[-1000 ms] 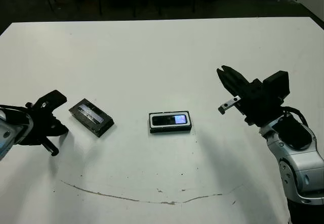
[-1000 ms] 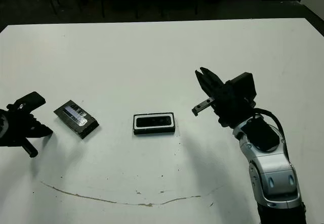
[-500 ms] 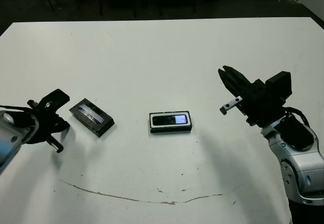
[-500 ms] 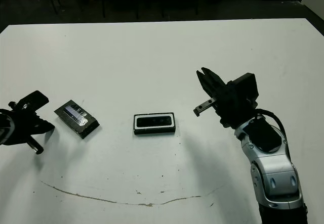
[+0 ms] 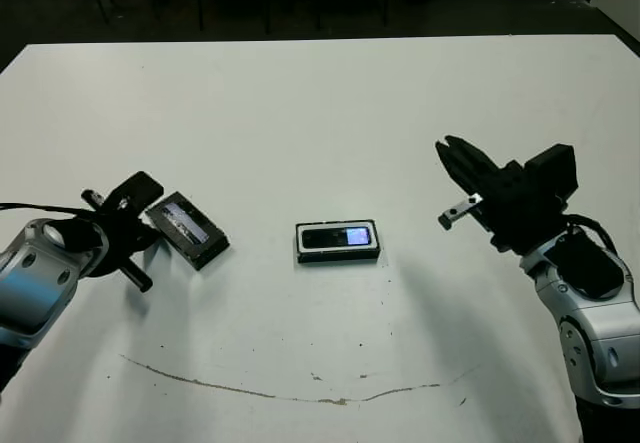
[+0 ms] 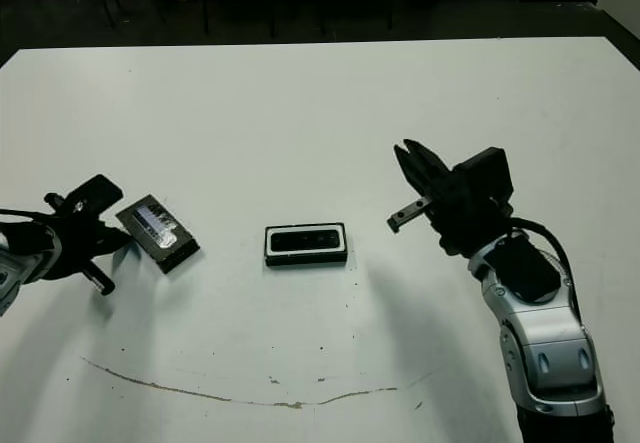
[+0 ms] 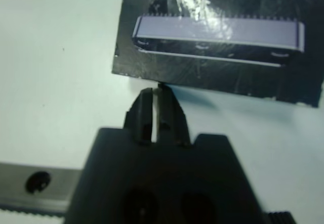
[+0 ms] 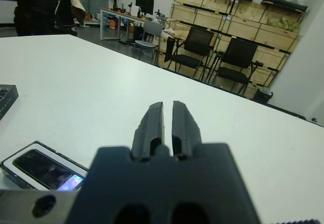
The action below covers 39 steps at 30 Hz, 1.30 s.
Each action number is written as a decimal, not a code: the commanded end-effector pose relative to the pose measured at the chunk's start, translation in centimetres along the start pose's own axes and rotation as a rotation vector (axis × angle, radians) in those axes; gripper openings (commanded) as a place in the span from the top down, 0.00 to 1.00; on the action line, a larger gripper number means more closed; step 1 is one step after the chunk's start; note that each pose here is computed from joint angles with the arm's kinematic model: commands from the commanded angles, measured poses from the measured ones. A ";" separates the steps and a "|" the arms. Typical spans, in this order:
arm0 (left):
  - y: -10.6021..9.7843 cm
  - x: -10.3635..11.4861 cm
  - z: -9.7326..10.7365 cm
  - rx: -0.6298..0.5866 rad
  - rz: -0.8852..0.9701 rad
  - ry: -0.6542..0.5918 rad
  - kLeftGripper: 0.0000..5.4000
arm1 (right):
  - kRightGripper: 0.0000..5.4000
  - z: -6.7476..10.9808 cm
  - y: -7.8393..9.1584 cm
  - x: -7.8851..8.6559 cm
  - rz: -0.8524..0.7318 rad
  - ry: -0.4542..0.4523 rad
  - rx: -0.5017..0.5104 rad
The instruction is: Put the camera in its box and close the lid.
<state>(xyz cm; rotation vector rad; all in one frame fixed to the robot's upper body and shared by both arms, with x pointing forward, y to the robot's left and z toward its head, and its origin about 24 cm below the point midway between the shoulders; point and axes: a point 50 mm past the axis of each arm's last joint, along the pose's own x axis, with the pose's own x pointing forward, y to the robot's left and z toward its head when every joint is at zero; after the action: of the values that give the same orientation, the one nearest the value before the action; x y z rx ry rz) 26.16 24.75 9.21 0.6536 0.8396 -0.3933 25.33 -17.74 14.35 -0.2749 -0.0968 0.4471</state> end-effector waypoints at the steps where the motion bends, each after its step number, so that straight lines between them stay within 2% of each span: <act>1: -0.8 1.0 -1.3 -0.016 -0.021 0.074 1.00 | 1.00 -0.4 -0.3 -0.4 -0.008 0.042 0.006; 23: 1.7 1.9 -0.6 0.073 0.019 0.069 1.00 | 1.00 -0.7 -0.8 -0.8 -0.018 0.050 0.032; 35: 1.4 2.2 1.1 0.047 0.003 0.006 1.00 | 1.00 -1.0 -0.5 -1.0 -0.015 0.071 0.066; 39: 1.5 2.7 1.5 0.072 -0.003 0.017 1.00 | 1.00 -0.9 -0.3 -1.2 -0.021 0.075 0.076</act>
<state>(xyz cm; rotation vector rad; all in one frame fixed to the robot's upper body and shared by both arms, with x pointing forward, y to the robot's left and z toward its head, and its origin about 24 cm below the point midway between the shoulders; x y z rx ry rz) 29.60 24.60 9.22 0.7211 0.8026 -0.4100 24.77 -18.59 13.97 -0.2236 -0.0427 0.4261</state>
